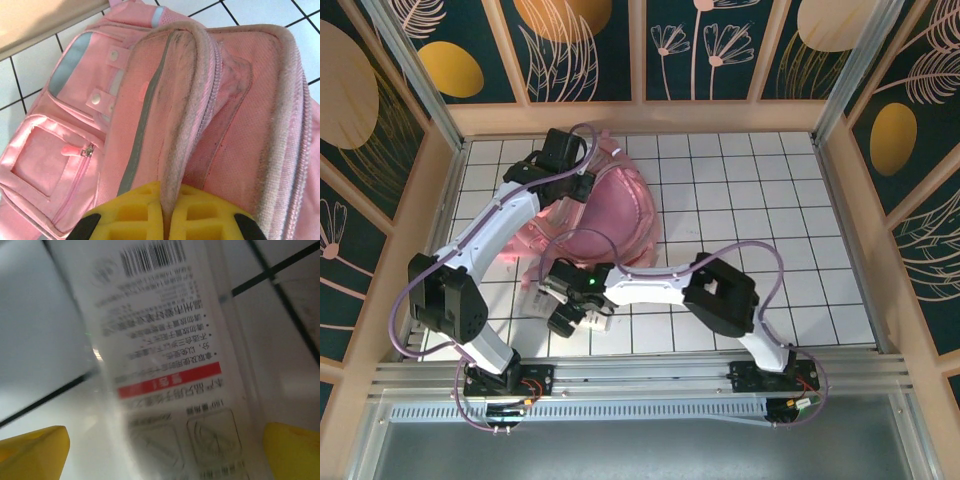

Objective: Pack books, pencil case, and school supplies into a backpack

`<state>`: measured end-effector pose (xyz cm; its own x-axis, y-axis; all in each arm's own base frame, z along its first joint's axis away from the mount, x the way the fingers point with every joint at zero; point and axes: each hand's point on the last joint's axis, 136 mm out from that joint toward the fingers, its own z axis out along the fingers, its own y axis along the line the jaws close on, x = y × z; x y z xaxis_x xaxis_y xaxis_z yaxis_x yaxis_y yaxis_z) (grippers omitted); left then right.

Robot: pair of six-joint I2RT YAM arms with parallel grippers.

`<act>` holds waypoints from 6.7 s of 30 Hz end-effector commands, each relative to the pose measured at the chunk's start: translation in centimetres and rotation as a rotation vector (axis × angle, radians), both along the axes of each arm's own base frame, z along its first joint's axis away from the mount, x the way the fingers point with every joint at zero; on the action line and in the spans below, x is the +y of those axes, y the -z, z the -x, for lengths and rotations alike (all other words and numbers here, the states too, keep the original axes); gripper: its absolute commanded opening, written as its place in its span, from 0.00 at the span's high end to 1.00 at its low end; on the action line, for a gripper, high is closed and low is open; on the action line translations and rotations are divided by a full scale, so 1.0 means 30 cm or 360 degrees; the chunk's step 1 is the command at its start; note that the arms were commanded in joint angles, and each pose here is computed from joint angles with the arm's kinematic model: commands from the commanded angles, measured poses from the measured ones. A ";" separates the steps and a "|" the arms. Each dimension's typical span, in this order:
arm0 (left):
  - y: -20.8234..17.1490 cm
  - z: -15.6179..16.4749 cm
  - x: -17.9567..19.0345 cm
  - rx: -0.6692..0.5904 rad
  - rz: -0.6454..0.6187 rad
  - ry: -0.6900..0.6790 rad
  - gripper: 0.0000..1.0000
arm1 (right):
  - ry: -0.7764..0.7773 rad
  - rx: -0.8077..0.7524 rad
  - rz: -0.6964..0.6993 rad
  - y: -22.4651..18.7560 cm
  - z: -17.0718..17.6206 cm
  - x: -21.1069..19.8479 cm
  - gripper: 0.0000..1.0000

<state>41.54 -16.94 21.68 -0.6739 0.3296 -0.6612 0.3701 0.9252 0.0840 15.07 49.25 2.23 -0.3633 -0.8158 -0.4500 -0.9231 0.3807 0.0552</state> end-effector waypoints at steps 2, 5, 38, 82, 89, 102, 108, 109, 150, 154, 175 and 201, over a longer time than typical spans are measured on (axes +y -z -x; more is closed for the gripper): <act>-0.037 0.014 0.042 -0.0064 0.0037 -0.0088 1.00 | -0.0069 -0.0030 0.0264 0.135 -0.015 -0.117 0.03; -0.023 0.032 0.049 -0.0052 0.0032 -0.0089 1.00 | 0.0037 0.0197 0.0320 0.169 0.012 -0.223 0.14; 0.005 0.136 0.113 -0.0059 -0.0009 -0.0115 1.00 | 0.0429 0.0117 0.0282 -0.033 0.031 -0.317 0.29; -0.022 0.120 0.167 -0.0121 -0.0050 -0.0211 1.00 | 0.0218 0.0176 0.0541 0.043 0.071 -0.458 0.68; -0.044 0.125 0.162 -0.0129 -0.0013 -0.0217 1.00 | 0.0272 0.0205 0.0417 0.011 0.074 -0.470 0.88; -0.093 0.140 0.178 -0.0154 -0.0050 -0.0209 1.00 | 0.0184 0.0315 0.0113 -0.236 0.187 -0.449 0.98; -0.116 0.131 0.150 -0.0128 -0.0030 -0.0145 1.00 | 0.0249 0.0411 -0.0052 -0.380 0.242 -0.499 0.98; -0.114 0.130 0.147 -0.0126 -0.0027 -0.0143 1.00 | 0.0265 0.0415 -0.0072 -0.400 0.247 -0.513 0.98; -0.200 0.170 -0.025 0.0041 0.0583 -0.0081 1.00 | 0.1226 0.0430 -0.0746 -0.499 -0.493 -0.292 0.48; -0.189 0.173 -0.036 0.0063 0.0617 -0.0076 1.00 | 0.1494 0.0557 -0.0675 -0.411 -0.430 -0.492 0.46; -0.186 0.181 -0.066 0.0089 0.0721 -0.0051 1.00 | 0.1195 0.0416 -0.0257 -0.164 -0.497 -0.464 0.49; -0.173 0.196 -0.053 0.0083 0.0741 -0.0087 1.00 | 0.0857 0.1063 -0.0462 -0.214 -0.302 -0.325 0.60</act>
